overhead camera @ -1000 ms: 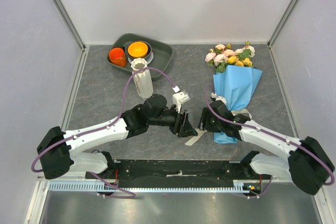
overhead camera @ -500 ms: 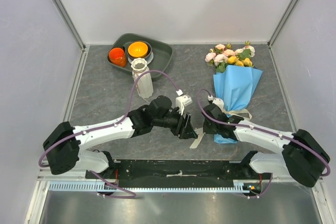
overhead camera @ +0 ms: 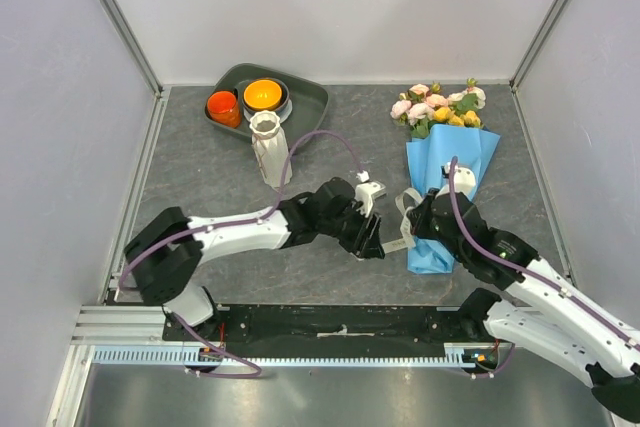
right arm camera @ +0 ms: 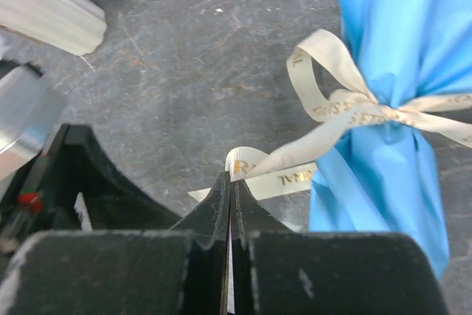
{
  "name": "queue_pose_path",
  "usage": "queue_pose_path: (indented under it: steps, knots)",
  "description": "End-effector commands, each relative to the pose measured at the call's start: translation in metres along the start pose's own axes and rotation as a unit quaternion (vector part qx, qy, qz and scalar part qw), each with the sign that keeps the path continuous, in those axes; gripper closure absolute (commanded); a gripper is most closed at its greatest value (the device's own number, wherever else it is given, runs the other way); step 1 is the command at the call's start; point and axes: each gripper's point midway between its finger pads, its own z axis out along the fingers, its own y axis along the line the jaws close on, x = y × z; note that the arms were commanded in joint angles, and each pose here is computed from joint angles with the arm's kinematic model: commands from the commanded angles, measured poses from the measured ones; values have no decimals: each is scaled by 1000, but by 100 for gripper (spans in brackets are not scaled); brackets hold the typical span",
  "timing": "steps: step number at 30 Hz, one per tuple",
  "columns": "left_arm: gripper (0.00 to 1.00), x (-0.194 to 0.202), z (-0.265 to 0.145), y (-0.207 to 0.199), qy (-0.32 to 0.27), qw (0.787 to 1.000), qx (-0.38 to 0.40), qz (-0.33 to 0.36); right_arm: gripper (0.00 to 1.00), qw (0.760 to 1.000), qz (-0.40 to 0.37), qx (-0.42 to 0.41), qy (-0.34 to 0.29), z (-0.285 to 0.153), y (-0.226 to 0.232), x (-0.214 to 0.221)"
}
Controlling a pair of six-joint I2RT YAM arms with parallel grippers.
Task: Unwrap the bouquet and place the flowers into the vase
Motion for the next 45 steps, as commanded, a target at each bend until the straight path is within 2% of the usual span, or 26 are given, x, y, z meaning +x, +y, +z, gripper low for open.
queue_pose_path:
  steps: [1, 4, 9, 13, 21, 27, 29, 36, 42, 44, 45]
  knots:
    - [43, -7, 22, 16, 17, 998, -30, 58, 100, 999, 0, 38, 0, -16, -22, 1]
    - [36, -1, 37, 30, 37, 995, -56, 76, 100, 999, 12, 43, -10, -25, -31, 0]
    - [39, 2, 62, 47, 58, 985, -109, 117, 100, 999, 34, 30, -30, -38, -33, -6]
    - [36, 8, 71, 54, 77, 979, -132, 137, 100, 999, 34, 28, -31, -41, -33, -8]
    - [39, 15, 78, 74, 88, 960, -199, 175, 100, 998, 34, 27, -34, -42, -34, -9]
    - [37, 30, 87, 85, 115, 952, -218, 182, 100, 999, 33, 26, -32, -43, -34, -8]
    - [41, 35, 89, 91, 124, 950, -226, 179, 100, 999, 34, 26, -33, -43, -34, -8]
    - [64, 51, 87, 104, 136, 937, -267, 182, 100, 998, 42, 25, -40, -45, -35, -11]
    - [75, 58, 86, 115, 142, 925, -302, 184, 100, 997, 50, 33, -52, -46, -38, -15]
    - [81, 56, 81, 121, 137, 918, -323, 185, 100, 996, 52, 36, -56, -46, -39, -17]
    - [87, 54, 79, 121, 133, 916, -329, 186, 100, 996, 53, 37, -57, -46, -40, -17]
